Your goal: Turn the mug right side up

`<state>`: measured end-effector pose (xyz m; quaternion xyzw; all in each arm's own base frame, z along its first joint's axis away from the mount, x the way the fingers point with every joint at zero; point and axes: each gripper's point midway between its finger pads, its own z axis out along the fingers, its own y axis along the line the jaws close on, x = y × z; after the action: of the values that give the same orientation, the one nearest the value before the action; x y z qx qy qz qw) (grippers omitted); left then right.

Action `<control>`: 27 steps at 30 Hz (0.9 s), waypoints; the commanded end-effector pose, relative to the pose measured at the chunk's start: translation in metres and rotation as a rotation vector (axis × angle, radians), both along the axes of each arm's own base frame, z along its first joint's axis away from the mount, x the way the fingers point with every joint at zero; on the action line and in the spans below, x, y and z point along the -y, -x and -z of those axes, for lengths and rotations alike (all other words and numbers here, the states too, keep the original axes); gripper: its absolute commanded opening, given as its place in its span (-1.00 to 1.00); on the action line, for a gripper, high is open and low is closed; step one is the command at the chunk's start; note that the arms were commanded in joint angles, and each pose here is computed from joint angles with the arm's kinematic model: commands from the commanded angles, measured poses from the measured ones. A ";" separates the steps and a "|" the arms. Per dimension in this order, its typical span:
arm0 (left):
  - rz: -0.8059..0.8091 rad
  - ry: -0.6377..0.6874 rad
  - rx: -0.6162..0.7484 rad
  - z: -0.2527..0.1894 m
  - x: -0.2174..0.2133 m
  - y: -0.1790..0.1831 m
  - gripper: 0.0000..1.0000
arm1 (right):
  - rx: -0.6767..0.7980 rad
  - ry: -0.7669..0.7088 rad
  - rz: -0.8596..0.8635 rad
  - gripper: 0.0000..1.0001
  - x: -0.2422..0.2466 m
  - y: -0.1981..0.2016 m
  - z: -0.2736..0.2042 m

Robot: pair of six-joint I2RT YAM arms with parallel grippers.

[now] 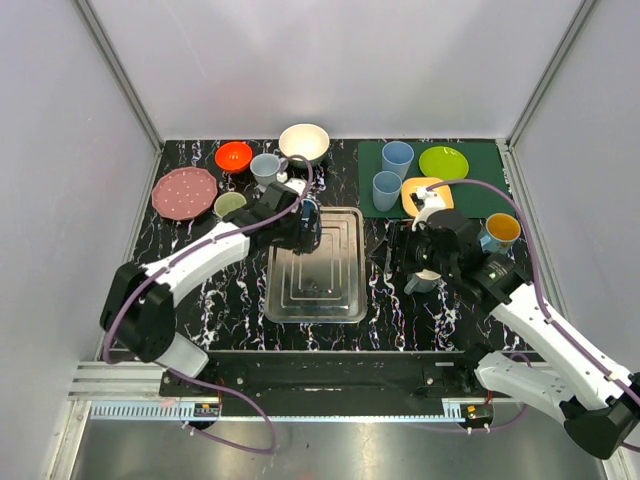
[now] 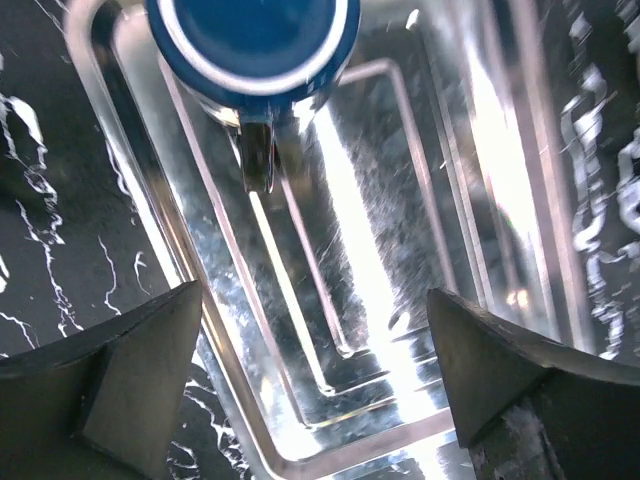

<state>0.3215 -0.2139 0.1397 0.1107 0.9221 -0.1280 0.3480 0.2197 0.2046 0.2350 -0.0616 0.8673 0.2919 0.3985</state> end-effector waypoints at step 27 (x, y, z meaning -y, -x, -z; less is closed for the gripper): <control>0.119 -0.154 -0.073 0.054 -0.001 -0.078 0.14 | 0.018 0.053 0.008 0.45 0.009 0.001 0.006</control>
<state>0.3819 -0.1926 0.0711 0.1753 0.9455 -0.0554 0.2687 0.2141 0.1977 0.2297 -0.0673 0.8714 0.2812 0.3963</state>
